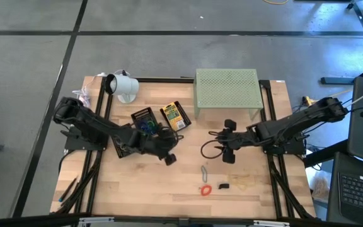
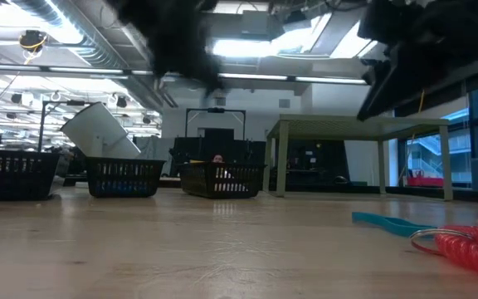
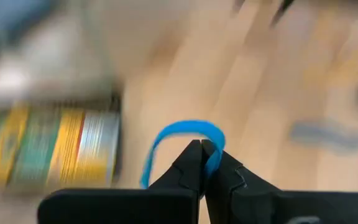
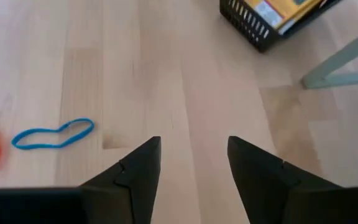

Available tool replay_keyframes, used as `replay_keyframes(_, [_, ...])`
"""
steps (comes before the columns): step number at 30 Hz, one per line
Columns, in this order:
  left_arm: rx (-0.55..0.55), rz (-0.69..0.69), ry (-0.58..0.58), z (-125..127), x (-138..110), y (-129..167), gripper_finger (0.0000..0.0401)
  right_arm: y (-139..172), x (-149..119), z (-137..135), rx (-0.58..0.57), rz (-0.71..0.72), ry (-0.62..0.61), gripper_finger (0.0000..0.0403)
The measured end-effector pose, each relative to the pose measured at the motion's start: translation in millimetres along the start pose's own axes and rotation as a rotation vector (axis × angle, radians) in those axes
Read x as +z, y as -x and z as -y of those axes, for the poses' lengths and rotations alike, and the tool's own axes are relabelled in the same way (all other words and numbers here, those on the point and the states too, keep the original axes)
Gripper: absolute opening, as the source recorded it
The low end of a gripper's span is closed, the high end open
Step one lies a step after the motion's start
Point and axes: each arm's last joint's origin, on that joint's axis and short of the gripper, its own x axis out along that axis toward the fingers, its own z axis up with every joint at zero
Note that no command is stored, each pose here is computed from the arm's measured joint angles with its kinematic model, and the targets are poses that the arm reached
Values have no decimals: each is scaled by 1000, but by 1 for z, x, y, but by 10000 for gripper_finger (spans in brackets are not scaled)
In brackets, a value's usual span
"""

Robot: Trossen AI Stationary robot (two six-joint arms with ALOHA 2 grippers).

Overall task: Pick & Place Office Desk Supplies
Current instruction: Put the blue rubber band into the left black basket, then put the yellow rubber band into the left black basket

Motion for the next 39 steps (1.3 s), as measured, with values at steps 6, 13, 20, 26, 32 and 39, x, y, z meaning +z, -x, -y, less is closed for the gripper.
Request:
replay_keyframes(6, [164,-433,239,-40,-25,12,1,-7,-11,1,-4,-9,-19,183])
replay_keyframes(13, [388,-756,306,-64,-44,41,1,-14,-19,1,5,29,-25,180])
replay_keyframes(20, [590,-800,291,-75,-51,53,3,-18,-27,3,-2,9,-17,180])
replay_keyframes(26, [591,-837,230,-77,-59,53,16,-19,-31,3,-6,-5,-39,180])
replay_keyframes(32, [593,-949,262,-81,-74,52,60,-20,-33,4,-8,-12,-36,180])
replay_keyframes(39, [607,-941,273,-83,-73,51,102,-20,-33,3,0,-8,-46,180])
